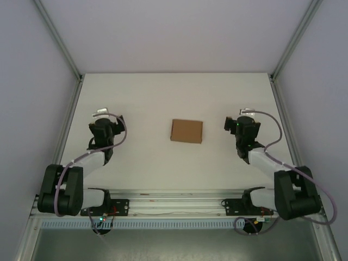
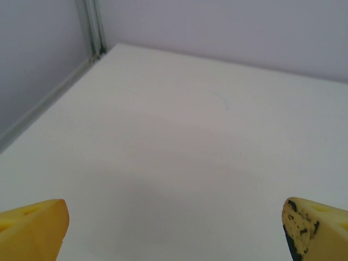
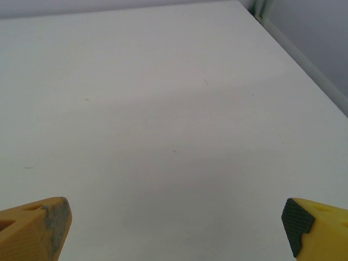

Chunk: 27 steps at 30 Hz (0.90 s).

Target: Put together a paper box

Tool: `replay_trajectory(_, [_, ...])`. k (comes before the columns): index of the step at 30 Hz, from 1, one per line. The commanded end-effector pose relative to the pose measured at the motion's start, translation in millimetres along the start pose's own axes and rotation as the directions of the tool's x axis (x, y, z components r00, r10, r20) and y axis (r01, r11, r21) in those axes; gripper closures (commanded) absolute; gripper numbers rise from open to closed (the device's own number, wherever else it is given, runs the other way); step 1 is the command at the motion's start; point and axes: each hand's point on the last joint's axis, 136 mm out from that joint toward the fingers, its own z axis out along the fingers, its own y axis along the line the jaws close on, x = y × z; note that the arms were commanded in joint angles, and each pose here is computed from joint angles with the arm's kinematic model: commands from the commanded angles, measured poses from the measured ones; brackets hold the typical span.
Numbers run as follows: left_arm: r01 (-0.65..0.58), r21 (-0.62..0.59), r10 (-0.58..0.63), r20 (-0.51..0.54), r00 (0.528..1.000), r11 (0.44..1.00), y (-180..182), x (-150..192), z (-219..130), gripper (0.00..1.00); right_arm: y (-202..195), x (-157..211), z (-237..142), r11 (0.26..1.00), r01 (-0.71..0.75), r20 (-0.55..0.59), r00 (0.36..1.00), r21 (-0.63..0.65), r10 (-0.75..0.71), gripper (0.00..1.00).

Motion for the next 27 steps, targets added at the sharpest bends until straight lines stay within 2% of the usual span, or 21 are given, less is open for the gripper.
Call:
replay_trajectory(1, [-0.021,0.019,0.018,0.149,0.989,1.000,-0.6,-30.1,-2.0,0.00,-17.9,-24.8,3.7,0.993,-0.106,0.197,0.976,0.043,0.095,0.00])
replay_trajectory(5, [-0.021,0.067,0.011,0.147,0.989,0.998,-3.6,-31.1,0.1,0.00,-28.0,-9.4,20.6,0.984,-0.181,0.184,0.967,-0.002,0.178,0.00])
replay_trajectory(7, [-0.022,0.082,0.010,0.153,0.988,0.996,-4.9,-31.3,-2.0,0.00,-26.3,-7.0,29.9,0.986,-0.169,0.090,0.982,0.008,0.168,0.00])
replay_trajectory(8, [-0.021,0.081,0.008,0.161,0.987,0.996,-4.3,-31.7,-3.5,0.00,-26.3,-6.0,31.2,0.982,-0.185,0.081,0.979,-0.026,0.187,0.00])
replay_trajectory(9, [-0.019,0.080,0.005,0.164,0.986,0.997,-3.3,-31.3,-4.5,0.00,-26.4,-7.5,31.6,0.981,-0.190,0.104,0.976,-0.037,0.193,0.00])
replay_trajectory(27, [-0.015,0.127,-0.002,0.131,0.991,0.992,-10.7,-26.8,-6.9,0.00,-25.4,-6.6,31.3,0.982,-0.183,0.085,0.979,-0.037,0.186,0.00])
